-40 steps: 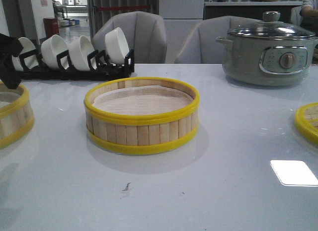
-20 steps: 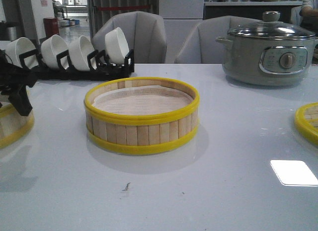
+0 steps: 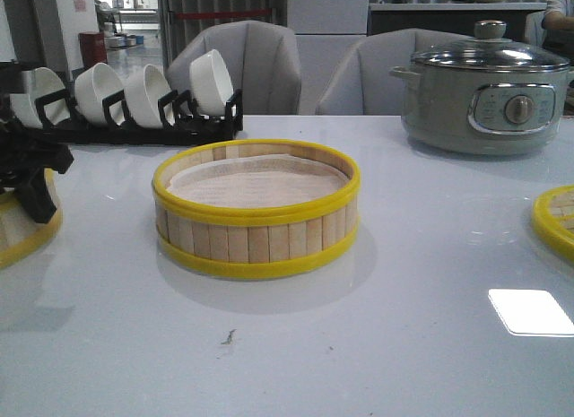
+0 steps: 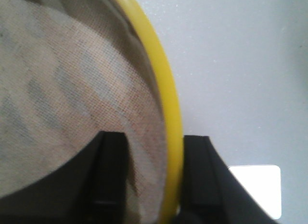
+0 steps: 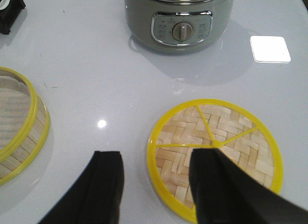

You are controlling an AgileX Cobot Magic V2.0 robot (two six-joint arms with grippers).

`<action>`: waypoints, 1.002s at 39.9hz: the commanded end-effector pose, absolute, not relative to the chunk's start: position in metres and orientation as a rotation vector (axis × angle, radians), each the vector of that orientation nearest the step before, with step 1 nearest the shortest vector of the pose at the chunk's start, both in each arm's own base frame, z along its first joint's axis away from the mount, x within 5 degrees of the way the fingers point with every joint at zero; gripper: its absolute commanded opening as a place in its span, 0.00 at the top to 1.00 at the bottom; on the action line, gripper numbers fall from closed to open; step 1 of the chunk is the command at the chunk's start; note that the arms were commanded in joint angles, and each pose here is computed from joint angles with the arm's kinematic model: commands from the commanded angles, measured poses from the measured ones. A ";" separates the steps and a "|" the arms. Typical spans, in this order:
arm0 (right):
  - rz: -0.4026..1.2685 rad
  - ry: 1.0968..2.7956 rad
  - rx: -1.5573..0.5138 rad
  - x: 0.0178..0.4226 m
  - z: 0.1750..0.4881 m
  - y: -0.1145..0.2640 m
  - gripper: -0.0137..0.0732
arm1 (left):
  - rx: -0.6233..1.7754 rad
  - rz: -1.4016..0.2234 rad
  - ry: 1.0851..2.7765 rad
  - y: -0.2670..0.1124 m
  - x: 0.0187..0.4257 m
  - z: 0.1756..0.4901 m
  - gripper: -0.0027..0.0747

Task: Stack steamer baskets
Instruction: 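Lower the left gripper onto the rim of the nearby steamer basket and grasp, then lift the basket with the left gripper and lower it onto the centre basket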

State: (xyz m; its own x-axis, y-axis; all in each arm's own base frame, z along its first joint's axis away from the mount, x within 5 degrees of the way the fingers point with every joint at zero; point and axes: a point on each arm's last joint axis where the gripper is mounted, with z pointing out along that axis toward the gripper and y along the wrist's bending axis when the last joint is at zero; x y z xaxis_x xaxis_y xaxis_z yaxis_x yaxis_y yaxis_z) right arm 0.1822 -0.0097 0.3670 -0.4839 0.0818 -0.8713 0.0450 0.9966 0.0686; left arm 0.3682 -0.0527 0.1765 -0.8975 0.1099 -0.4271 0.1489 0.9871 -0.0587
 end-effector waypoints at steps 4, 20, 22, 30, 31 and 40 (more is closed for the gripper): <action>0.020 1.962 0.079 0.183 0.386 -0.011 0.35 | 0.173 -0.140 2.593 -0.055 0.376 0.204 0.84; 0.019 1.961 0.079 0.183 0.387 -0.011 0.35 | 0.295 -0.195 2.502 -0.092 0.394 0.267 0.86; 0.019 1.961 0.079 0.183 0.387 -0.011 0.35 | 0.339 -0.212 2.478 -0.106 0.394 0.278 0.86; 0.019 1.959 0.079 0.183 0.387 -0.011 0.35 | 0.518 -0.294 2.351 -0.169 0.382 0.317 0.86; 0.019 1.958 0.079 0.183 0.387 -0.011 0.35 | 0.539 -0.305 2.336 -0.177 0.380 0.320 0.86; 0.019 1.956 0.079 0.184 0.387 -0.011 0.35 | 0.750 -0.373 2.192 -0.250 0.350 0.332 0.86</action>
State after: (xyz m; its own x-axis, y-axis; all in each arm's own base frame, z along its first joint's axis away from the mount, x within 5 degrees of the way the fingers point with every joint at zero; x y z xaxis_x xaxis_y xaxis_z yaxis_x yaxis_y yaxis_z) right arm 0.1821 -0.0097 0.3668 -0.4855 0.0818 -0.8704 0.0448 0.9966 0.0687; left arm 0.3611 -0.2317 0.2955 -0.6523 0.4193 -0.6315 0.5768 0.8151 -0.0546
